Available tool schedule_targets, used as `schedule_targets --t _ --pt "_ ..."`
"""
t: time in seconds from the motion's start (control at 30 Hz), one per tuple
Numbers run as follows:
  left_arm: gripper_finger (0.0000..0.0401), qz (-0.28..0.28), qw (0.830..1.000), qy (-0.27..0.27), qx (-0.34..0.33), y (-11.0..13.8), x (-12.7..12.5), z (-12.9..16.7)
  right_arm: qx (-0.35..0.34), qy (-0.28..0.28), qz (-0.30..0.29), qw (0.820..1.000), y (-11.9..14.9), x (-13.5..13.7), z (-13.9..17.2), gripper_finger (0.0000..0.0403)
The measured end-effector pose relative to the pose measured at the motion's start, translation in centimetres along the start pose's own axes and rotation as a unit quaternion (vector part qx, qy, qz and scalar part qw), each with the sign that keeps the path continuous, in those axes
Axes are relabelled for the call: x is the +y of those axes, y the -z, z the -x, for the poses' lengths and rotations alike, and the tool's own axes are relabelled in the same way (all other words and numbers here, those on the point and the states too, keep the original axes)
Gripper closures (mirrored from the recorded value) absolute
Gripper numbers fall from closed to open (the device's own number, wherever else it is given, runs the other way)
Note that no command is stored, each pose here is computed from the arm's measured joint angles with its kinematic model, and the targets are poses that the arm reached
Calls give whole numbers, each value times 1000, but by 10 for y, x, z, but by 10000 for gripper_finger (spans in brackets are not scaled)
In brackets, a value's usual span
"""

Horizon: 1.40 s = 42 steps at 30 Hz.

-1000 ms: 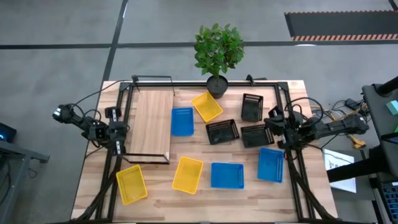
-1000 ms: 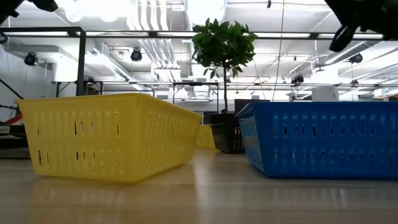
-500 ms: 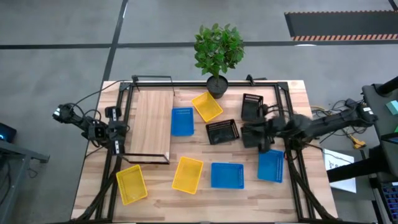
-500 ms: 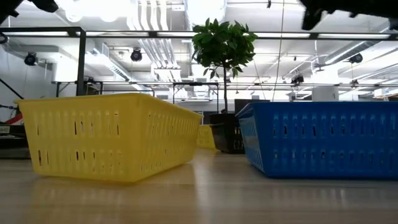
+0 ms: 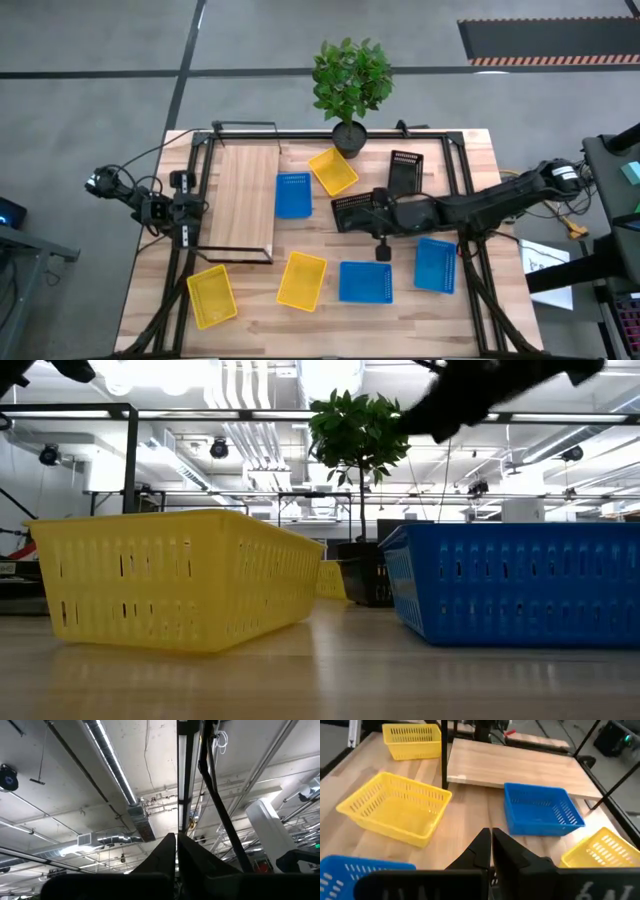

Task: Stack baskets on shelf by color
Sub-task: Put the bottom left black basket on the shelf

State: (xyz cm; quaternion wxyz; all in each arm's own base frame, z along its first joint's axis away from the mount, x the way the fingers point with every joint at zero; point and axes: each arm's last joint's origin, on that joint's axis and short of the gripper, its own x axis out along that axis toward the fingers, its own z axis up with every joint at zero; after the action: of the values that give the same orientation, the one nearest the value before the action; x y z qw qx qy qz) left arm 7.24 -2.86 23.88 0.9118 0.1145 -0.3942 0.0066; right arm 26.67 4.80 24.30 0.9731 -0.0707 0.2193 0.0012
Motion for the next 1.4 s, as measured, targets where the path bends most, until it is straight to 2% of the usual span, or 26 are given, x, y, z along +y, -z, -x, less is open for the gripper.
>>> schedule_targets --t 0.13,0.3,0.5,0.63,0.83,1.13,1.23,1.4 --pt "399 0 1000 0 0 0 0 0 86 -2 -11 996 0 3 -14 386" --pt "399 0 1000 -1 -1 0 0 0 174 2 -25 984 -12 4 -23 345" --pt "399 0 1000 -1 -1 0 0 0 301 -2 9 953 -17 7 -35 279" --pt "399 0 1000 -1 -2 0 0 0 347 -6 33 937 -16 8 -46 247" --pt "399 1 1000 -1 -3 -1 0 0 403 -12 47 914 3 3 -63 218" --pt "399 1 1000 -2 -4 -1 0 0 458 -5 49 888 31 -12 -86 233" --pt "399 1 1000 -2 -4 -1 0 0 463 -11 61 884 34 -14 -89 255" --pt "399 1 1000 -2 -4 -1 0 0 460 -14 68 885 34 -15 -89 315"
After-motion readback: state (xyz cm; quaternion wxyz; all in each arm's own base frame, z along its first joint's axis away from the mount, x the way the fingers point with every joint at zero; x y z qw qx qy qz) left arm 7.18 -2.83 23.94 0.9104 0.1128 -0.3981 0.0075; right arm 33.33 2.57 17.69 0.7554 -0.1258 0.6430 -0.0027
